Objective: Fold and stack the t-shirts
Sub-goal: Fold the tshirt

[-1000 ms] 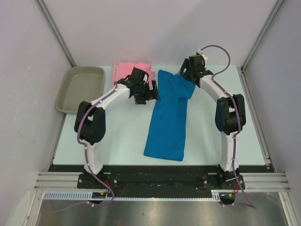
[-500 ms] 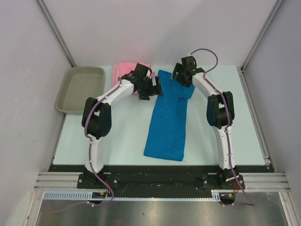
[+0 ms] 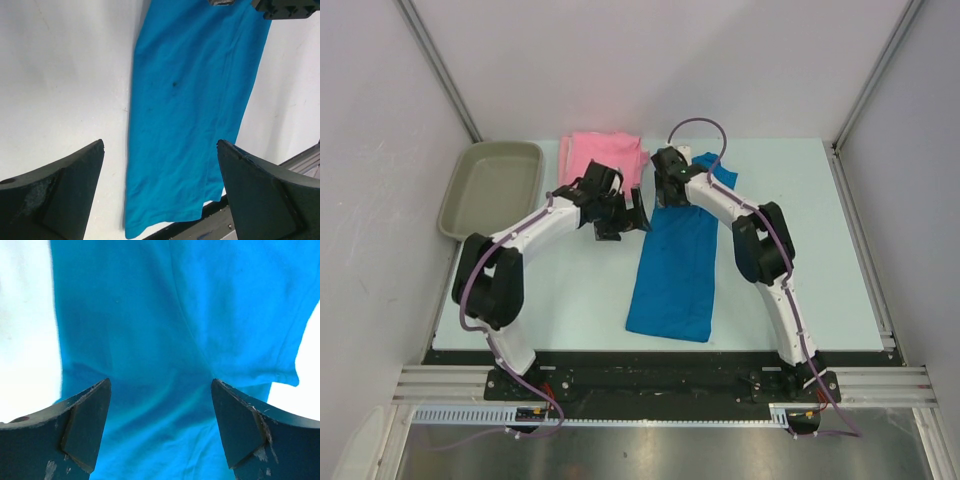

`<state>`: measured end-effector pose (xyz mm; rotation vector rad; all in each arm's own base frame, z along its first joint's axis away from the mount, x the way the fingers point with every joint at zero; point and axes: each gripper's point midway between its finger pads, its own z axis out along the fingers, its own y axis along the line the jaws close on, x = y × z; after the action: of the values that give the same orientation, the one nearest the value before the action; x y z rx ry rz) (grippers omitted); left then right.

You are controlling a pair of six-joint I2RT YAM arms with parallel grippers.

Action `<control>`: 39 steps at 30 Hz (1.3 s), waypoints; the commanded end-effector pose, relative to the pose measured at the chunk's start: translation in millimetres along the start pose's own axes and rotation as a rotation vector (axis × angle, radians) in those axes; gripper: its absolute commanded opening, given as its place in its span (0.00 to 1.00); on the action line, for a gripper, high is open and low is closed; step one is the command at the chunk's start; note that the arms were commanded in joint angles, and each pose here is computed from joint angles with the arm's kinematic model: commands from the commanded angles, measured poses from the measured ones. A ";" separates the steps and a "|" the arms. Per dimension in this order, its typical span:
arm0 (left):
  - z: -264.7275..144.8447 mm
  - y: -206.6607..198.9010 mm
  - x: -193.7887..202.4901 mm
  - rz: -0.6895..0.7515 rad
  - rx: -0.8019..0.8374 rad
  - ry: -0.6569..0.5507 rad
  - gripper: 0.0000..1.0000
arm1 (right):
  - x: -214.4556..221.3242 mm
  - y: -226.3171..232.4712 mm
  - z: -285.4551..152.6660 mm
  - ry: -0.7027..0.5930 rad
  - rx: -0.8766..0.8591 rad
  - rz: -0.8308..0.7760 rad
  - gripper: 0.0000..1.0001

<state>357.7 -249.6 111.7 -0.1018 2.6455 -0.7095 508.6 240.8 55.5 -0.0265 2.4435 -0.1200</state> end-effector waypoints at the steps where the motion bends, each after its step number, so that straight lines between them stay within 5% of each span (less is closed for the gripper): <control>1: -14.9 0.1 -2.5 0.005 0.025 -0.062 1.00 | -7.2 -38.7 -2.8 -0.033 0.145 -0.025 0.86; 13: -11.5 22.5 9.3 0.003 -0.006 -0.045 1.00 | -21.9 -68.1 7.2 -0.049 0.102 0.124 0.86; 27: -4.9 25.8 5.4 -0.001 -0.021 -0.039 1.00 | 13.3 -39.9 56.7 0.063 0.070 0.026 0.87; 39: -2.4 35.9 1.4 -0.018 -0.058 -0.046 1.00 | 19.5 -60.0 97.3 0.131 0.090 0.052 0.87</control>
<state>342.6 -220.2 84.7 -0.1562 2.6718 -0.6378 562.8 194.5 30.4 0.0839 2.4403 -0.1612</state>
